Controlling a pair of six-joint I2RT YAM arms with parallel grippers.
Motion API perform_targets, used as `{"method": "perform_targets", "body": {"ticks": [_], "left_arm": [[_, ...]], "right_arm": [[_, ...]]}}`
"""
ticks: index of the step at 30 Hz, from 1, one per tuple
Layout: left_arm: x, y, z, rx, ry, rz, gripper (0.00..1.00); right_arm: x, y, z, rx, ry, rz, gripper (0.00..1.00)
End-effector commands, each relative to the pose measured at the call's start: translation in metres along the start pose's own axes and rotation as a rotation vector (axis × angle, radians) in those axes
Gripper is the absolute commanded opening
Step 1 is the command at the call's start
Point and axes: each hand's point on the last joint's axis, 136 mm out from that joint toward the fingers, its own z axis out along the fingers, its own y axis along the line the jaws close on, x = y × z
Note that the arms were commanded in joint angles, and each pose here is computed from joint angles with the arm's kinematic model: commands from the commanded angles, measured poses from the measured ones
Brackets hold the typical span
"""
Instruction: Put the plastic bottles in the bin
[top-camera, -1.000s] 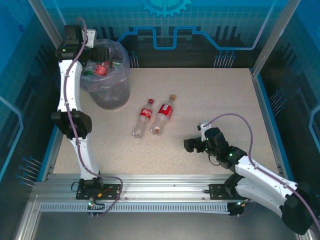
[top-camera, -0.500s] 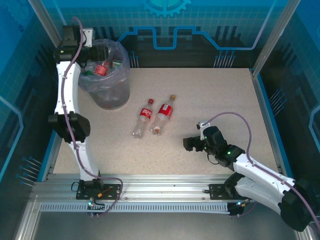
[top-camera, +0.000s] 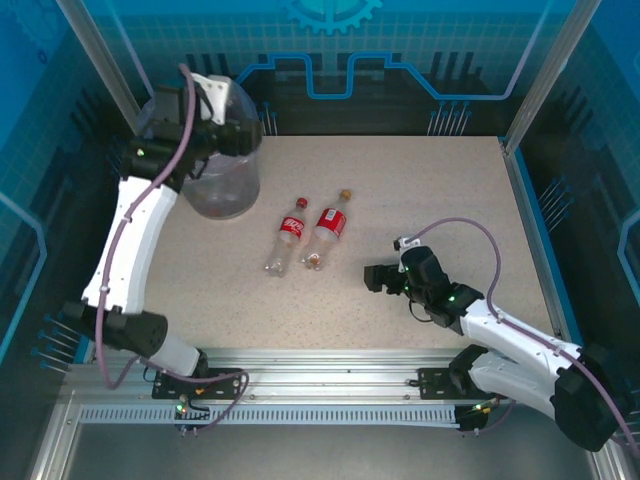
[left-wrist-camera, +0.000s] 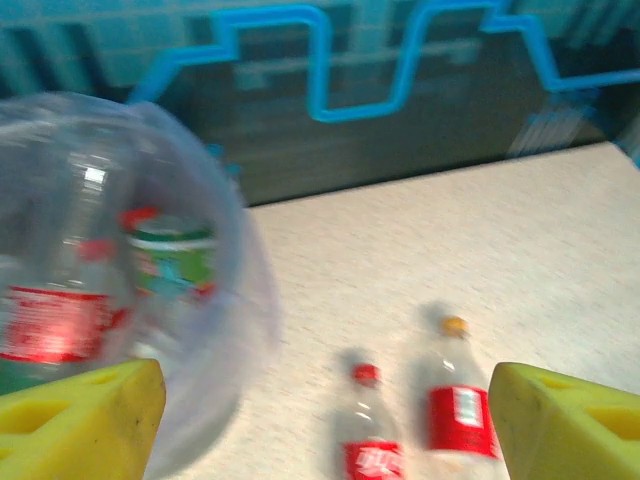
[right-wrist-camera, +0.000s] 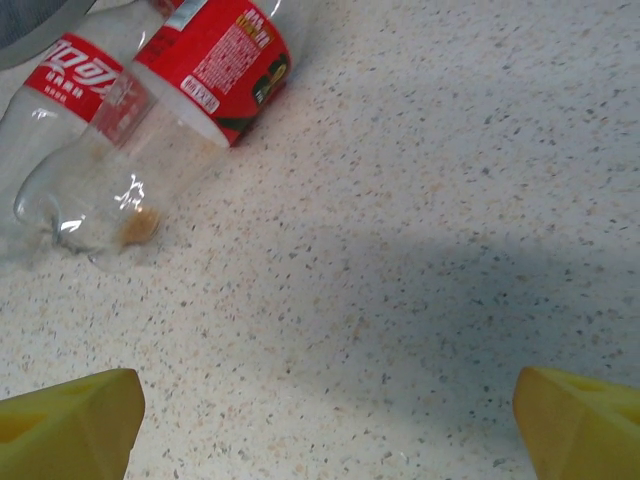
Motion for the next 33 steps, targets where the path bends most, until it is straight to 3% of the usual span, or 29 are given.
{"method": "perform_targets", "body": {"ticks": [1, 8, 17, 27, 33], "left_arm": [[0.035, -0.039, 0.036, 0.047, 0.088, 0.006, 0.85], [0.1, -0.122, 0.126, 0.18, 0.338, 0.116, 0.95], [0.17, -0.152, 0.217, 0.241, 0.524, 0.07, 0.94], [0.245, -0.147, 0.25, 0.18, 0.692, 0.078, 0.92], [0.268, -0.148, 0.253, 0.172, 0.737, 0.066, 0.84]], "right_arm": [[-0.02, -0.002, -0.005, 0.004, -0.045, 0.046, 0.96], [-0.018, -0.009, -0.01, 0.012, -0.047, 0.081, 0.96], [0.001, -0.025, -0.017, 0.043, -0.033, 0.118, 0.96], [0.003, -0.033, -0.023, 0.062, -0.035, 0.118, 0.97], [0.004, -0.033, -0.021, 0.051, -0.035, 0.124, 0.97]]}}
